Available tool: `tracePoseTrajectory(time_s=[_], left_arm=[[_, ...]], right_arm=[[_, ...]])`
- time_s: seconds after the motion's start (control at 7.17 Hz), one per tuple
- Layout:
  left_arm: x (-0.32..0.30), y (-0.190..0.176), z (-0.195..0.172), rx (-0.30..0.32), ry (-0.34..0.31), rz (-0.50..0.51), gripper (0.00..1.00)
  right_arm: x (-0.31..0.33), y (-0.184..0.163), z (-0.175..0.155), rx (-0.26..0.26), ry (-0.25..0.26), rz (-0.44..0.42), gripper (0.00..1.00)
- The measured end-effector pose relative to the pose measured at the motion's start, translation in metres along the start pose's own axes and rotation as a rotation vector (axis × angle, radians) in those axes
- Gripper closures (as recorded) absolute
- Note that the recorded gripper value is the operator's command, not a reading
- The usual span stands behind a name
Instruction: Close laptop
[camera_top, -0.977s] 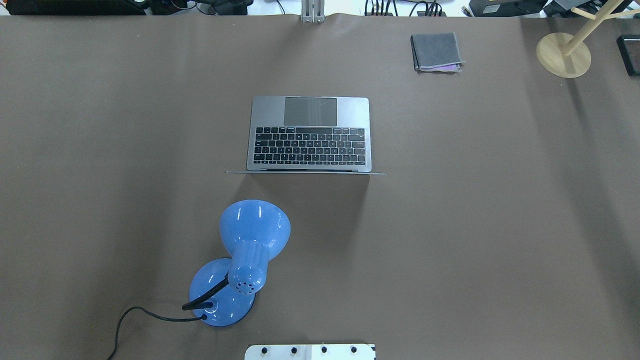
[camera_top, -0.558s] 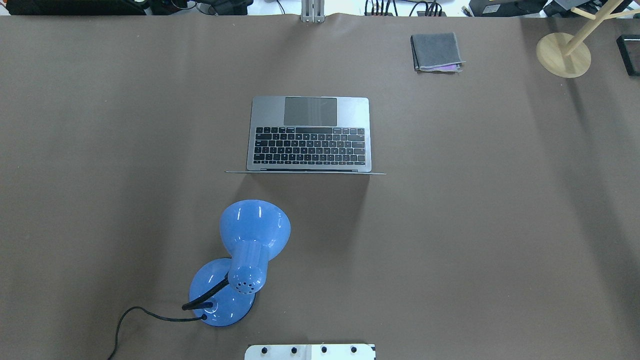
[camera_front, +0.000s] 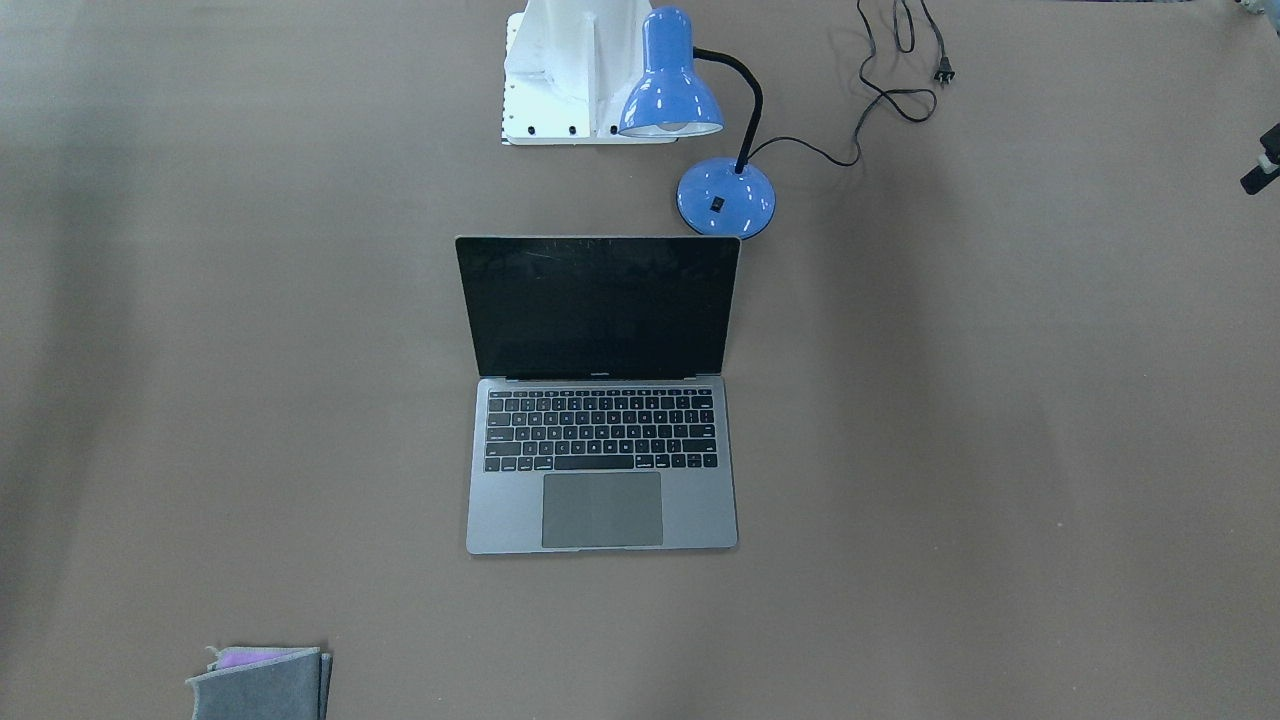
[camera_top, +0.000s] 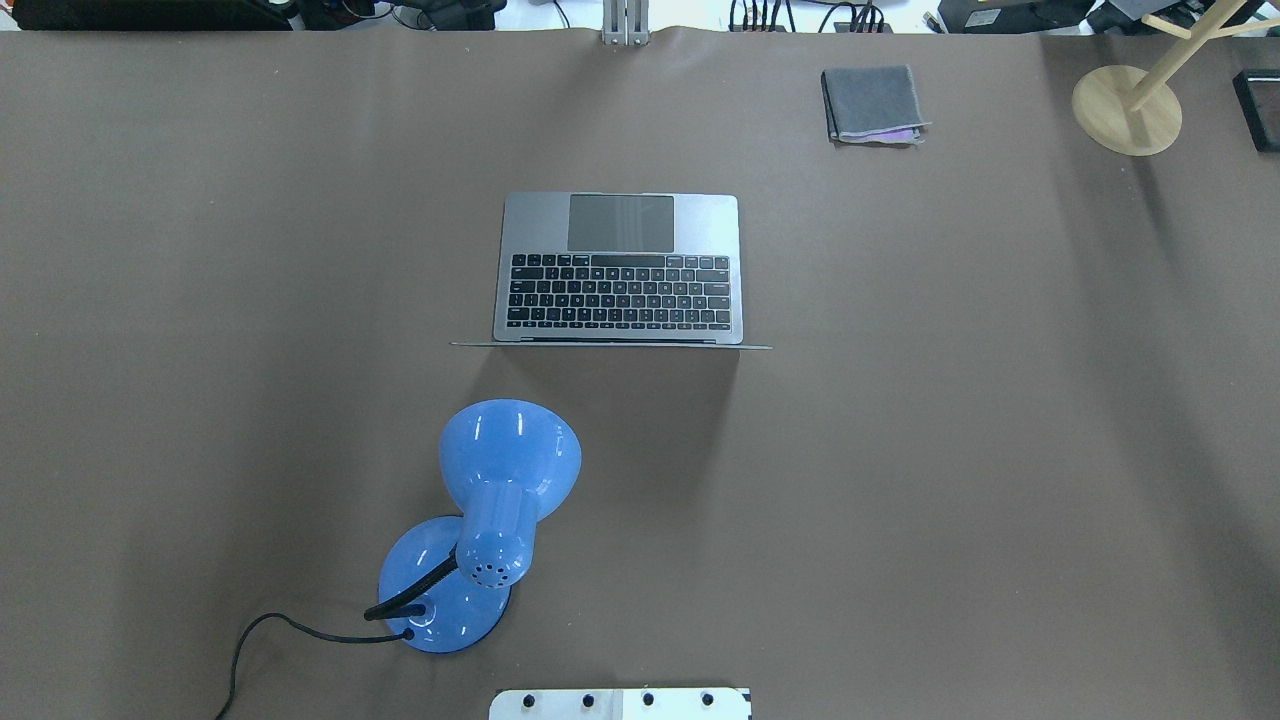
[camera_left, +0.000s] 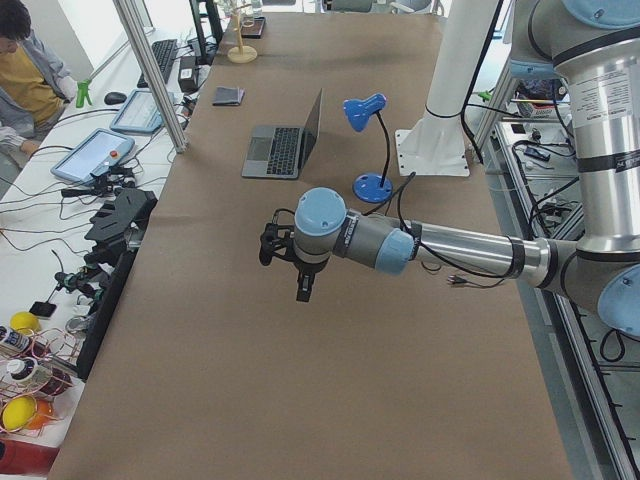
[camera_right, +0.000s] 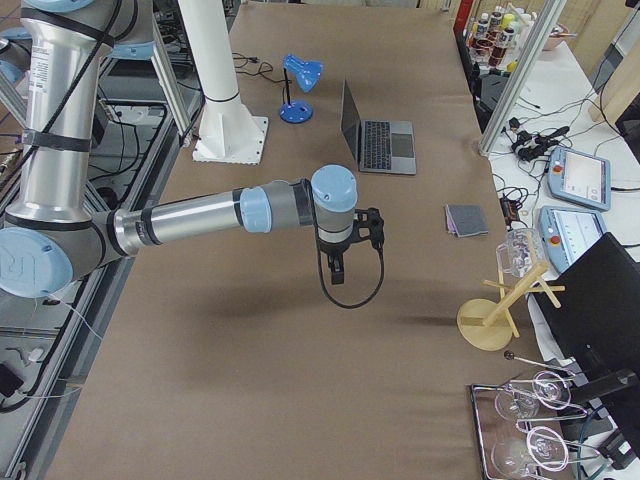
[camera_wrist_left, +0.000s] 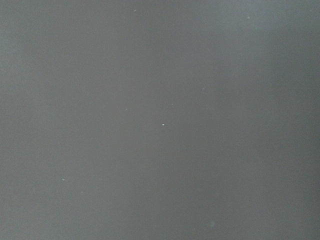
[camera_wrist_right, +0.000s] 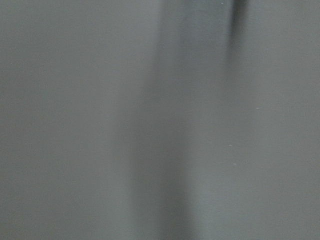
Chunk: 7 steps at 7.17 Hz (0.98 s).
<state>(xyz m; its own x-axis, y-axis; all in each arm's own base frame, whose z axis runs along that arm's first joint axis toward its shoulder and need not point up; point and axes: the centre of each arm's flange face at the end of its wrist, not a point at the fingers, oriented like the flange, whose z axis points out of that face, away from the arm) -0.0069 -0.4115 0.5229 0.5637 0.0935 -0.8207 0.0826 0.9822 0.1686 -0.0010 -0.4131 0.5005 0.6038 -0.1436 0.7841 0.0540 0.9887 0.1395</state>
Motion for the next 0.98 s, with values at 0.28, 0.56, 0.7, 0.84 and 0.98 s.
tracePoseTrajectory(time_s=[0.28,0.56,0.7,0.84,0.98], left_arm=[[0.09,-0.007,0.004,0.017,0.085,-0.063,0.87],[0.221,-0.019,0.028,-0.026,0.18,-0.158,1.0],[0.278,-0.013,0.048,-0.031,0.195,-0.167,1.0],[0.321,-0.001,0.065,-0.02,0.201,-0.159,1.0],[0.352,0.012,0.08,-0.007,0.205,-0.144,1.0]], right_arm=[[-0.097,0.002,0.0,0.041,-0.082,0.044,1.0],[-0.177,0.013,0.025,0.076,-0.177,0.078,1.0],[-0.219,0.022,0.037,0.078,-0.219,0.094,1.0],[-0.264,0.034,0.05,0.082,-0.245,0.111,1.0],[-0.307,0.045,0.064,0.089,-0.269,0.133,1.0]])
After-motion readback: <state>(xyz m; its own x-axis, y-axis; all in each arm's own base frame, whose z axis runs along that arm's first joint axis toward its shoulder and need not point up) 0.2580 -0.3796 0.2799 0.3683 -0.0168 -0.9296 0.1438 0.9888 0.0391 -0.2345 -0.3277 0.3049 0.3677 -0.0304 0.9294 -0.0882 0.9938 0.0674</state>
